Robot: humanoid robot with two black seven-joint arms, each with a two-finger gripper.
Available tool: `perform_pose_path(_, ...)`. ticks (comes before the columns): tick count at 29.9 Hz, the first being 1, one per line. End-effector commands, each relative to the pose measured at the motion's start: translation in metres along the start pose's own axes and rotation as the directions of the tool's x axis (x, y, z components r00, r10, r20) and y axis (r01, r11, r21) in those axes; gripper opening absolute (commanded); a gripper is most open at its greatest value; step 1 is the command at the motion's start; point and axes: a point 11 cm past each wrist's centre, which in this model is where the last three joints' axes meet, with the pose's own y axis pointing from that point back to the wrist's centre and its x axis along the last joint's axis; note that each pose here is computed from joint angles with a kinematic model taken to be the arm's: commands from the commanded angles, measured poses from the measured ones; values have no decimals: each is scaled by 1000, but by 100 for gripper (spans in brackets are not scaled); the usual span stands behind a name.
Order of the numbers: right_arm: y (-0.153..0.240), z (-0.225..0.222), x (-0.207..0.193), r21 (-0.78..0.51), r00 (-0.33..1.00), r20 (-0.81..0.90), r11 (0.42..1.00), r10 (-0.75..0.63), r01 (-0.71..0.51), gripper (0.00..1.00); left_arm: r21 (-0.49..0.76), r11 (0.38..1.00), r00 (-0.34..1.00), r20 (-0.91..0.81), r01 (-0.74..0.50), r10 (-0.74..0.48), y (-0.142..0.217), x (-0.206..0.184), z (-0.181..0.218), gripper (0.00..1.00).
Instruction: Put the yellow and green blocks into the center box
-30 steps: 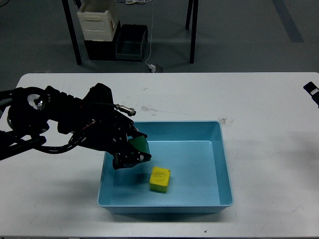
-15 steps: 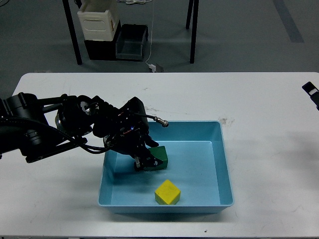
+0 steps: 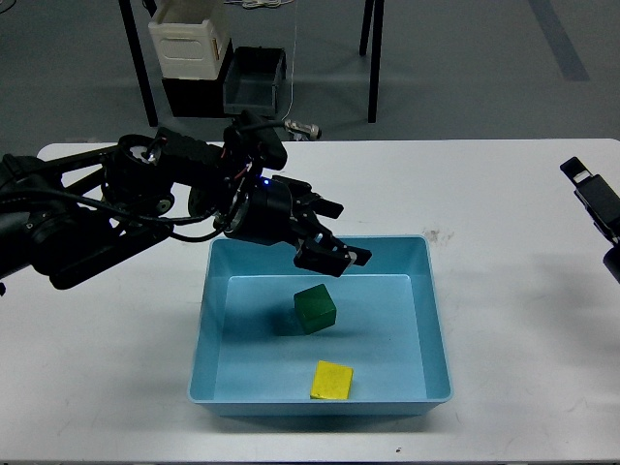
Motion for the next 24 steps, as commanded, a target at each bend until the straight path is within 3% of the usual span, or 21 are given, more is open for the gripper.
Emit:
perform_pose_path(1, -21, -25, -11, 63, 977, 202, 994, 74, -89, 100, -136, 904, 845, -434, -405, 314, 34, 31, 8, 100)
perform_pose_path(3, -31, -37, -15, 80, 941, 327, 990, 87, -119, 100, -123, 808, 702, -582, -576, 411, 60, 38, 2, 100)
perform_pose_path(6, -48, -49, -15, 53, 835, 547, 992, 68, -116, 100, 29, 603, 383, -748, -798, 543, 105, 29, -25, 100)
perform_pose_path(10, -62, -60, -11, 57, 566, 825, 994, 5, -92, 100, 229, 481, 74, -844, -846, 531, 135, -5, -52, 100)
perform_pose_path(13, -62, -64, -12, 88, 327, 943, 994, -61, -67, 100, 321, 453, -48, -854, -832, 518, 146, -24, -58, 100)
perform_pose_path(15, -56, -57, -15, 81, 177, 982, 995, -68, -66, 100, 447, 439, -188, -836, -780, 516, 148, -46, -66, 100)
perform_pose_path(18, -38, -52, -18, 80, 12, 997, 993, -79, -85, 100, 589, 381, -439, -798, -713, 412, 155, -70, -71, 100)
perform_pose_path(21, -15, -50, -21, 91, -72, 993, 991, -98, -94, 100, 658, 334, -644, -747, -675, 168, 154, -90, -70, 100)
perform_pose_path(24, 7, -43, -27, 69, -126, 989, 992, -82, -106, 100, 719, 307, -766, -641, -624, -56, 154, -112, -72, 100)
